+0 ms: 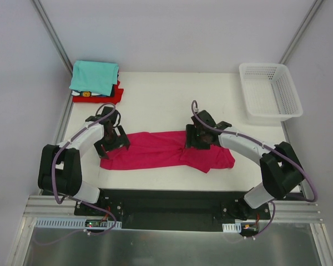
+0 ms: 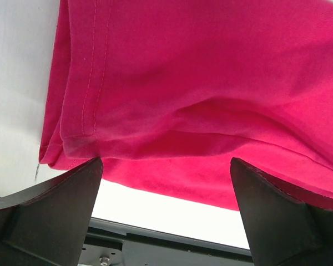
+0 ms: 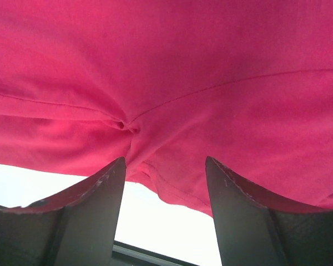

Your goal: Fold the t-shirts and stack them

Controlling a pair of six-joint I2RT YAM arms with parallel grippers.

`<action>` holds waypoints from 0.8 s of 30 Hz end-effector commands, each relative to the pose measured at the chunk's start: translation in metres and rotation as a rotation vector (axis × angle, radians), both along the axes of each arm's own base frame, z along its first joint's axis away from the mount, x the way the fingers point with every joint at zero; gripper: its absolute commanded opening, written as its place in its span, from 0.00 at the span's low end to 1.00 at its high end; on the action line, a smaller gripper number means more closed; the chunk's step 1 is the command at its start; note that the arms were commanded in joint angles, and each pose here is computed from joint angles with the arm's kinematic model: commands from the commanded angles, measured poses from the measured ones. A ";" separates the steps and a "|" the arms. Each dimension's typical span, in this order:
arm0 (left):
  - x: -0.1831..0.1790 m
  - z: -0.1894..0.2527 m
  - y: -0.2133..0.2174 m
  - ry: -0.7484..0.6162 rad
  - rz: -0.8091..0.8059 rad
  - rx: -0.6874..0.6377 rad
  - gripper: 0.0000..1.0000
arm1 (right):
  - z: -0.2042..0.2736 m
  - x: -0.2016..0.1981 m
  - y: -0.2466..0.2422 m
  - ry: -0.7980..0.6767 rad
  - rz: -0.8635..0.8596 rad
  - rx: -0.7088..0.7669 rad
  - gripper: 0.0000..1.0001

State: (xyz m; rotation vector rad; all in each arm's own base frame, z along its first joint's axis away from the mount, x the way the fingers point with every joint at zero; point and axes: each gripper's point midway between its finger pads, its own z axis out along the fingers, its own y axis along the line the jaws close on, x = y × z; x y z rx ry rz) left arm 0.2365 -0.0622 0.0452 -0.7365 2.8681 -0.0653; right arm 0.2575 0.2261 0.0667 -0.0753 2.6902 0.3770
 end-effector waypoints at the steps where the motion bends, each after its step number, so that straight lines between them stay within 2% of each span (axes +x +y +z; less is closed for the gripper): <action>1: -0.001 -0.007 0.003 0.043 0.033 -0.005 0.99 | -0.011 0.008 0.001 0.039 0.000 0.048 0.64; 8: -0.003 -0.022 0.004 0.085 0.063 -0.006 0.99 | -0.027 0.014 -0.023 0.099 -0.090 0.010 0.64; 15: 0.000 -0.027 0.011 0.109 0.084 0.001 0.99 | -0.033 0.012 -0.055 0.157 -0.154 -0.176 0.64; 24: -0.005 -0.023 0.037 0.090 0.178 0.032 0.99 | -0.040 0.002 -0.096 0.187 -0.241 -0.267 0.61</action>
